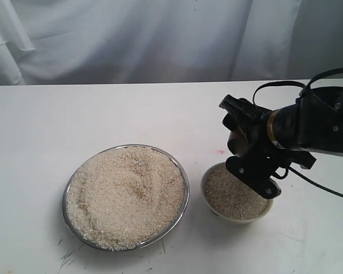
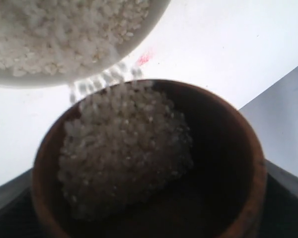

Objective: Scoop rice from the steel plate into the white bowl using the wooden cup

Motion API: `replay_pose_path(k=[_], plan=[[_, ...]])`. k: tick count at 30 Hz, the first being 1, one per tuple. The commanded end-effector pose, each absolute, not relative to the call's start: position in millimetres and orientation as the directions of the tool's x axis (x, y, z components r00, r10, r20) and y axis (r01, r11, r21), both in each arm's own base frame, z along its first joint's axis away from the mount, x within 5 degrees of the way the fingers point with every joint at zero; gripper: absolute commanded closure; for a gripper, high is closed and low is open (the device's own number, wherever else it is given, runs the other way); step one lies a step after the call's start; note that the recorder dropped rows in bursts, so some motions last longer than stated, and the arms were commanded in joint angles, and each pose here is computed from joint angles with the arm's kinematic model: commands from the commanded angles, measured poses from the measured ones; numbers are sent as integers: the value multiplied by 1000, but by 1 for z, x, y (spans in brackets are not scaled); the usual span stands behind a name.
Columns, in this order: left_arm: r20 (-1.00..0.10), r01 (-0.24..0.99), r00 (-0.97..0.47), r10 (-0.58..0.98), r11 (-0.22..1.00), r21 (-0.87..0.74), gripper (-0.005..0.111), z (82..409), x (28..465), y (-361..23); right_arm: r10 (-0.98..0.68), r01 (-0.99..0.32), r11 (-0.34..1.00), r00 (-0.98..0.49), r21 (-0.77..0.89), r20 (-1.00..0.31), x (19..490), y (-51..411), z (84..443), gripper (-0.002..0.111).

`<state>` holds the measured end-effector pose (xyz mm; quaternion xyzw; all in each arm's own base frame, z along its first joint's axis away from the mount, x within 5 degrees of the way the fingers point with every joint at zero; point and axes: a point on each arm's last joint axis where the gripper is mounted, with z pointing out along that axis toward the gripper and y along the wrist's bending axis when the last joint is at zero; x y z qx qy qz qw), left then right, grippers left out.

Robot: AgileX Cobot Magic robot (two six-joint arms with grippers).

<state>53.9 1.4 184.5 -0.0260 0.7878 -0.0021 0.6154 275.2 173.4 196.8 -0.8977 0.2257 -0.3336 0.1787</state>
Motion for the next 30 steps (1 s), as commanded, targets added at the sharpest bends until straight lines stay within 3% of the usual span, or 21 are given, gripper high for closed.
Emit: replay_pose_path(k=[1, 30], plan=[[-973, -35, -228, -42, 999, -35, 107, 184, 54, 1, -505, -248, -846, 657, -472, 560, 275, 174, 203, 108], [-973, -35, -228, -42, 999, -35, 107, 184, 54, 1, -327, -138, -942, 569, -305, 754, 255, 198, 212, 108]])
